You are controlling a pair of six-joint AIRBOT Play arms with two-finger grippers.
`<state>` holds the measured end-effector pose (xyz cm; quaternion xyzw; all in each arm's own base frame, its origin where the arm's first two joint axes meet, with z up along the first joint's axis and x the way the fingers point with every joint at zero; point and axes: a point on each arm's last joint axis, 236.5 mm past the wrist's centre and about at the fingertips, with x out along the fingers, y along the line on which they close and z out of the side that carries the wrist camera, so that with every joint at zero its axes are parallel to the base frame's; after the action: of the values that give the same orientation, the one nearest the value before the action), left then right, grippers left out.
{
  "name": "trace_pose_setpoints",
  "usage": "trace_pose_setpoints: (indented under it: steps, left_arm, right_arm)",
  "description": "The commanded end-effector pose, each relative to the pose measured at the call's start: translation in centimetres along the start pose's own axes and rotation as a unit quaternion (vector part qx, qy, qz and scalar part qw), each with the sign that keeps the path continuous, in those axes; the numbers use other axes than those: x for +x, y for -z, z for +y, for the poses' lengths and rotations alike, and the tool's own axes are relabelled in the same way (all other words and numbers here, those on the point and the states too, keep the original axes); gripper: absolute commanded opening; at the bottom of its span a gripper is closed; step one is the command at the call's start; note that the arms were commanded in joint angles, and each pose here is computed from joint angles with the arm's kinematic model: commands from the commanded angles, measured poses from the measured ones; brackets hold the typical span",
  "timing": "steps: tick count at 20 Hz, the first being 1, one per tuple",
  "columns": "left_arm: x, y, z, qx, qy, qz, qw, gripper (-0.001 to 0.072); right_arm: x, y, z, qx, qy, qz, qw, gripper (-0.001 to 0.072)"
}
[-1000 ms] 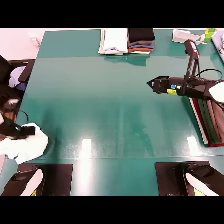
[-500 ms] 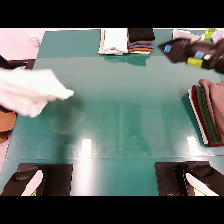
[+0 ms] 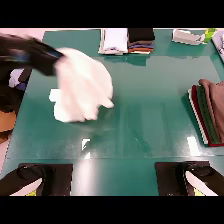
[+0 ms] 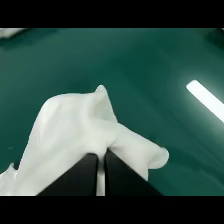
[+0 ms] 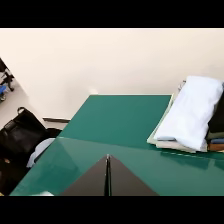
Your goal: Fold the shirts.
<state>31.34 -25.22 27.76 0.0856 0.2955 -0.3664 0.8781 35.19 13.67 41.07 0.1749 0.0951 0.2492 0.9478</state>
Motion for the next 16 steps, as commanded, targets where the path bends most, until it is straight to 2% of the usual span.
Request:
trace_pose_setpoints:
  steps: [1,2,3,4,5,7,11,13,16]
  left_arm:
    - [10.3,4.7,-8.9,0.088,0.099,0.103,0.986,0.0023]
    - [12.5,6.1,-10.0,0.096,0.109,0.125,0.981,0.0031]
    - [14.3,7.4,-10.2,0.095,0.113,0.145,0.978,0.0298]
    - [15.3,8.2,-9.5,0.091,0.105,0.159,0.978,0.0525]
    - [15.6,8.8,-7.8,0.079,0.088,0.174,0.978,0.055]
    - [14.1,10.1,-1.8,0.031,0.032,0.216,0.975,0.0551]
    - [7.1,14.9,12.8,-0.124,-0.097,0.256,0.954,0.0551]
    - [4.1,20.6,16.7,-0.198,-0.136,0.283,0.929,0.0551]
    - [2.9,29.1,18.1,-0.276,-0.15,0.333,0.889,0.0552]
  right_arm:
    - [-0.5,0.1,-0.5,0.007,0.009,0.013,1.0,0.0016]
    - [-0.5,0.5,-0.5,0.007,0.009,0.02,1.0,0.0016]
    - [-0.6,0.8,-0.5,0.007,0.009,0.026,1.0,0.0016]
    - [-0.6,0.9,-0.5,0.007,0.009,0.029,1.0,0.0016]
    - [-0.6,1.0,-0.5,0.007,0.009,0.03,0.999,0.0016]
    - [-0.6,1.0,-0.5,0.007,0.009,0.03,0.999,0.0016]
    - [-0.6,1.2,-0.5,0.007,0.009,0.035,0.999,0.0016]
    - [-0.6,1.6,-0.5,0.007,0.009,0.044,0.999,0.0016]
    - [0.1,2.2,-0.9,0.011,0.01,0.055,0.998,0.0016]
